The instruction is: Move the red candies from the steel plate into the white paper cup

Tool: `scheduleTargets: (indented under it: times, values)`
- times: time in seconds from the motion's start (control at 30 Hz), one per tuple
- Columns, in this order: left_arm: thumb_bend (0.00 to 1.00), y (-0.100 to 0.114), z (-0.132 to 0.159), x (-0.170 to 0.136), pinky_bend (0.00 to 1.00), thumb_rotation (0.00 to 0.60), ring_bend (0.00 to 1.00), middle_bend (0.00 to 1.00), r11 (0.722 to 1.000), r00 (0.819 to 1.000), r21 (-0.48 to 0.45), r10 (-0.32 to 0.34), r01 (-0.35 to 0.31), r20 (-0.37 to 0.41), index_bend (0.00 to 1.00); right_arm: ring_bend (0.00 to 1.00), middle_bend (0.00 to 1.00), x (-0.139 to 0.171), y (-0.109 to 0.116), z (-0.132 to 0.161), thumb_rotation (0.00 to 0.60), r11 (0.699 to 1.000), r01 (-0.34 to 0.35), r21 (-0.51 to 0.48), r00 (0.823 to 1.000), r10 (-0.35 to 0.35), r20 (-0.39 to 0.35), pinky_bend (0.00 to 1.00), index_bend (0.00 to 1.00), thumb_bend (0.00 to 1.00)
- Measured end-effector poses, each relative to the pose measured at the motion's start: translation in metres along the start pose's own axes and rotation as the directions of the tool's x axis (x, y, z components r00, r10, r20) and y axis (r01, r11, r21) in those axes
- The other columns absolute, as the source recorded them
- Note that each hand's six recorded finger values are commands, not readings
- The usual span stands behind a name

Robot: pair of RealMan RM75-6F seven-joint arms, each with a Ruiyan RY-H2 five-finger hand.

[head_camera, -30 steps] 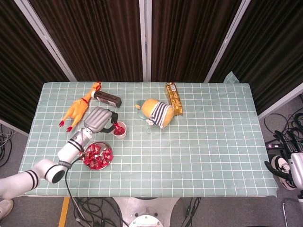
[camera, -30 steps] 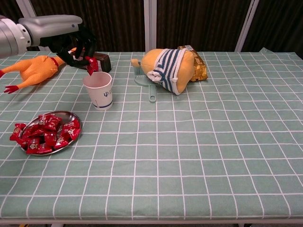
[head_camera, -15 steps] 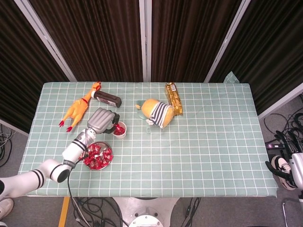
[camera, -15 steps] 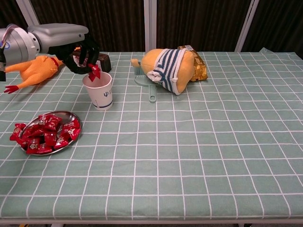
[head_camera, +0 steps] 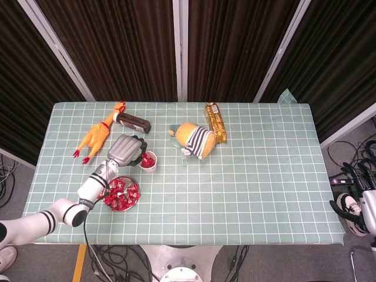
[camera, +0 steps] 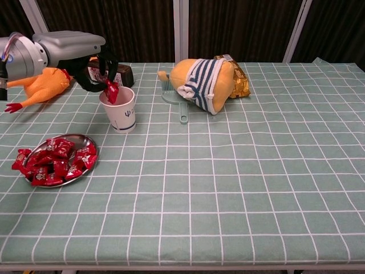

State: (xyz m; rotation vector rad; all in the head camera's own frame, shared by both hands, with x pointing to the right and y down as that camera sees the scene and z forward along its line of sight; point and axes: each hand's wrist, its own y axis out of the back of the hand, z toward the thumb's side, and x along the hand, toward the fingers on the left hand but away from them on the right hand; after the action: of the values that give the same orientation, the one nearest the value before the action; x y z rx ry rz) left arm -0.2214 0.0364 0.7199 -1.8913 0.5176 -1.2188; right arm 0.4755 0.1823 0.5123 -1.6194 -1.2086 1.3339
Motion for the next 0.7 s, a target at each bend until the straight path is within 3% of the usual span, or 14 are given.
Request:
scheduleTargets:
  times: [0.23, 0.37, 0.53, 0.7]
  values:
    - [0.41, -0.002, -0.001, -0.001, 0.64, 0.6, 0.31, 0.37, 1.0, 1.0, 0.003, -0.009, 0.01, -0.008, 0.42, 0.05, 0.2, 0.0, 0.001, 0.001, 0.6, 1.0, 0.002, 0.002, 1.0, -0.002, -0.001, 0.25, 0.08, 0.16]
    - [0.36, 0.003, -0.002, -0.004, 0.61, 0.6, 0.29, 0.35, 1.0, 1.0, -0.016, 0.022, -0.023, -0.016, 0.36, 0.05, 0.2, 0.0, 0.002, 0.001, 0.6, 1.0, 0.004, 0.002, 1.0, -0.004, -0.001, 0.25, 0.08, 0.16]
    - [0.34, 0.016, -0.018, -0.025, 0.59, 0.6, 0.29, 0.35, 0.991, 0.992, -0.069, 0.112, -0.116, -0.062, 0.35, 0.05, 0.2, 0.0, 0.003, 0.0, 0.6, 1.0, 0.008, 0.002, 1.0, -0.008, -0.003, 0.25, 0.08, 0.16]
    - [0.34, 0.017, -0.048, -0.069, 0.58, 0.6, 0.29, 0.36, 0.981, 0.978, -0.1, 0.154, -0.168, -0.139, 0.41, 0.05, 0.2, -0.003, 0.001, 0.003, 0.6, 1.0, 0.003, -0.003, 1.0, -0.003, -0.016, 0.25, 0.08, 0.16]
